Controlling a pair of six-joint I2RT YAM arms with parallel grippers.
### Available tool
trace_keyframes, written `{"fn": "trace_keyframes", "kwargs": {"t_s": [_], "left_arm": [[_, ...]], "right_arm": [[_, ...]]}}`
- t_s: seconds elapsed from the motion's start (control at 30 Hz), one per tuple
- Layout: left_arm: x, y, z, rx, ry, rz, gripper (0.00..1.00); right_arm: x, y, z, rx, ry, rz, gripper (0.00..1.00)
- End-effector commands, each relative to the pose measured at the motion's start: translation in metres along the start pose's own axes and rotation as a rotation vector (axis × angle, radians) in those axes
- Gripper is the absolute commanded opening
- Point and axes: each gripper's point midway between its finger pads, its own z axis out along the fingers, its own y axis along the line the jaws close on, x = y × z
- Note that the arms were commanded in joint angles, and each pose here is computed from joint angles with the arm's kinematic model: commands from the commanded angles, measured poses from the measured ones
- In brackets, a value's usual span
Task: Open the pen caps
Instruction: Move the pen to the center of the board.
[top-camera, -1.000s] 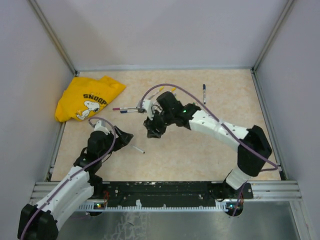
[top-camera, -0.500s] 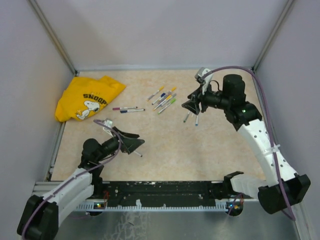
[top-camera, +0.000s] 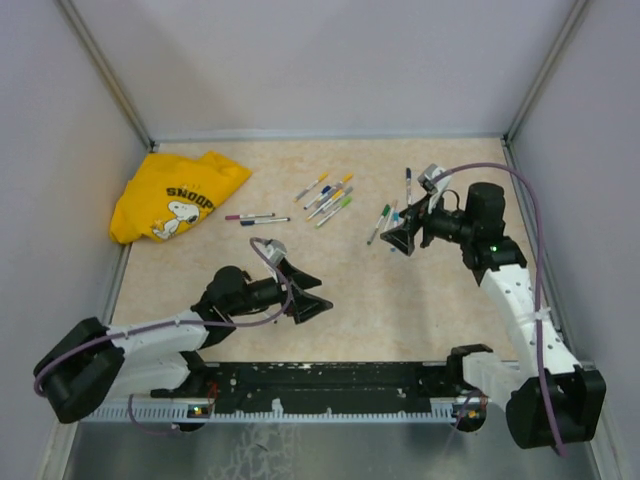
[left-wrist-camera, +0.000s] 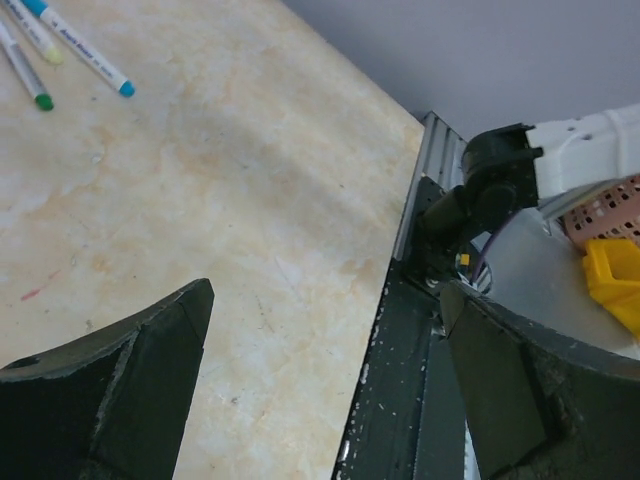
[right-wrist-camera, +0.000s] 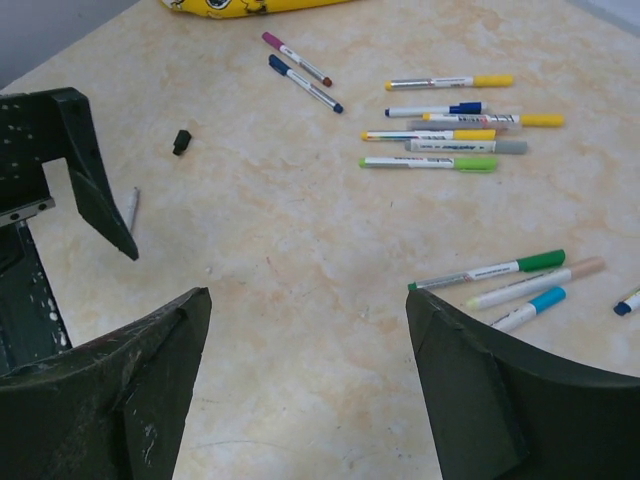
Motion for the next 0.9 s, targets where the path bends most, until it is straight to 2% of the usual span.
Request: {"fn": "trace_keyframes", "kwargs": {"t_s": [0.0, 0.1, 0.2, 0.33, 0.43, 0.57, 0.77, 0.87], "left_arm": [[-0.007, 0.015, 0.010, -0.036, -0.092, -0.019, 1.00], [-0.005, 0.029, 0.018, -0.081, -0.111, -0.096, 1.00], [-0.002, 0.040, 0.031, -0.090, -0.081, -0.148, 1.00], [0.011, 0.062, 0.057, -0.138, 0.033, -0.185, 0.99], [0.019, 0.085, 0.077, -0.238, 0.142, -0.169, 0.95], [0.023, 0.121, 0.096, -0.416, 0.259, -0.078, 0.85], [0.023, 0.165, 0.120, -0.567, 0.444, 0.045, 0.52], [0.018, 0.171, 0.117, -0.599, 0.436, 0.077, 0.49]], "right_arm": [[-0.020, 0.006, -0.008, 0.012, -0.132, -0.136, 0.80], [-0.010, 0.001, -0.007, 0.038, -0.142, -0.145, 0.79], [-0.008, -0.008, -0.007, 0.079, -0.110, -0.127, 0.78], [0.000, -0.025, -0.004, 0.135, -0.028, -0.068, 0.78], [0.002, -0.036, -0.005, 0.185, 0.006, -0.038, 0.79], [0.001, -0.046, -0.012, 0.239, -0.001, -0.028, 0.80], [0.001, -0.068, -0.024, 0.337, 0.008, 0.006, 0.81], [0.002, -0.070, -0.027, 0.334, 0.004, 0.019, 0.81]]}}
